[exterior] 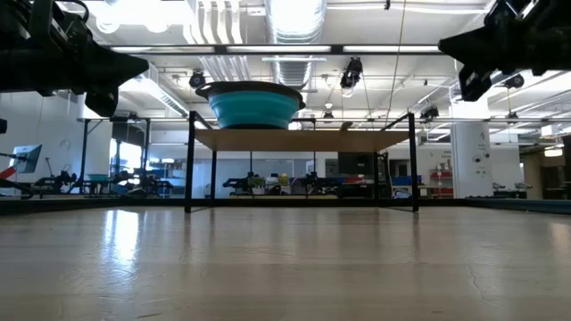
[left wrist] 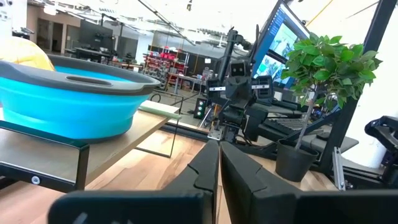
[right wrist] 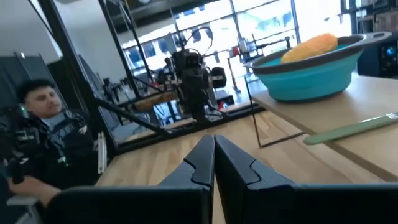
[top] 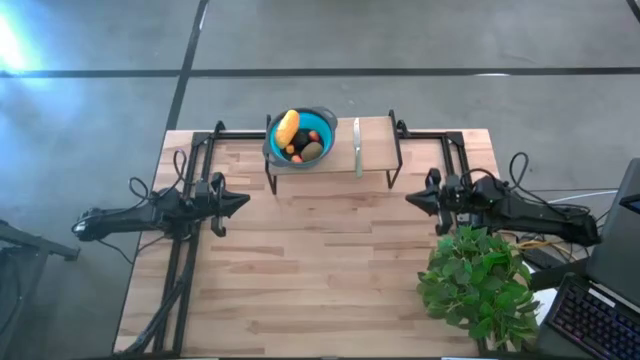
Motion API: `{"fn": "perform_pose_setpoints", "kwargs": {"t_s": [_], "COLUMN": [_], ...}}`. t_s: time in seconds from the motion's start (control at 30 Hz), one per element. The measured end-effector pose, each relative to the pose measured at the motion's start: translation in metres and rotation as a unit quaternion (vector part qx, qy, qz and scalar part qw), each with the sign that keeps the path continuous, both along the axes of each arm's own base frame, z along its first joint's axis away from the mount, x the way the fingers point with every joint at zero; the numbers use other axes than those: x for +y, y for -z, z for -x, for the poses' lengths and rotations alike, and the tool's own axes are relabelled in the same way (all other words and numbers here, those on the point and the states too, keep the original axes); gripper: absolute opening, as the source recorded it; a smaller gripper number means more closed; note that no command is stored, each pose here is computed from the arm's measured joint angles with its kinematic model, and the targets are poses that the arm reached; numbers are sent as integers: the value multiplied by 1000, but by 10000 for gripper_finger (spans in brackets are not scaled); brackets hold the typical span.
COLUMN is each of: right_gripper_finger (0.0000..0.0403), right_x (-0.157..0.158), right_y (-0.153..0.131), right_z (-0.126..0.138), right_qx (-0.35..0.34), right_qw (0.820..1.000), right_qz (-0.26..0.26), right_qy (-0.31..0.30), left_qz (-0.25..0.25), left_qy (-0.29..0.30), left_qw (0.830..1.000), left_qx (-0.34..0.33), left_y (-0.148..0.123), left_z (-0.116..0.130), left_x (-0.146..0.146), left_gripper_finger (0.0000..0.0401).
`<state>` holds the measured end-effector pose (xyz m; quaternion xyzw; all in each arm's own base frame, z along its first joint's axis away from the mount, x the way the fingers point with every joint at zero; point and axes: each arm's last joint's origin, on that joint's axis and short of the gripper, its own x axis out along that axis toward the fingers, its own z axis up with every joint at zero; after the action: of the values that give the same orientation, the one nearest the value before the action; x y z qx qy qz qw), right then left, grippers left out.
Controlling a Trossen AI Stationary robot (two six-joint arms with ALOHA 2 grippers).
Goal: Pick & Place Fruit
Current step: Return to Home Position
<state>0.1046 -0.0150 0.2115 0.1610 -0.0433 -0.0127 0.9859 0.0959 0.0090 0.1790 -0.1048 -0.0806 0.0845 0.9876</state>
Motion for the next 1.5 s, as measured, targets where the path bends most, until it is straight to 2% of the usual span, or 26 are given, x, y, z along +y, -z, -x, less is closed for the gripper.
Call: {"fn": "perform_pose_setpoints", "kwargs": {"t_s": [0.43,0.97,1.5], "right_gripper_finger": [8,8,8], "right_x": [4,4,3], "right_y": [18,40,42], "right_z": [13,10,7], "right_qx": [-53,30,46], "right_qw": [998,997,997], "right_qz": [11,64,47], "right_qy": [-27,-36,-35], "left_qz": [0,0,0], "left_qy": [0,0,0], "left_qw": [1000,1000,1000], "left_qx": [0,7,8], "left_y": [0,2,2], "left_z": [0,-1,-1], "left_x": [0,0,0], "left_gripper_finger": [20,20,19]}}
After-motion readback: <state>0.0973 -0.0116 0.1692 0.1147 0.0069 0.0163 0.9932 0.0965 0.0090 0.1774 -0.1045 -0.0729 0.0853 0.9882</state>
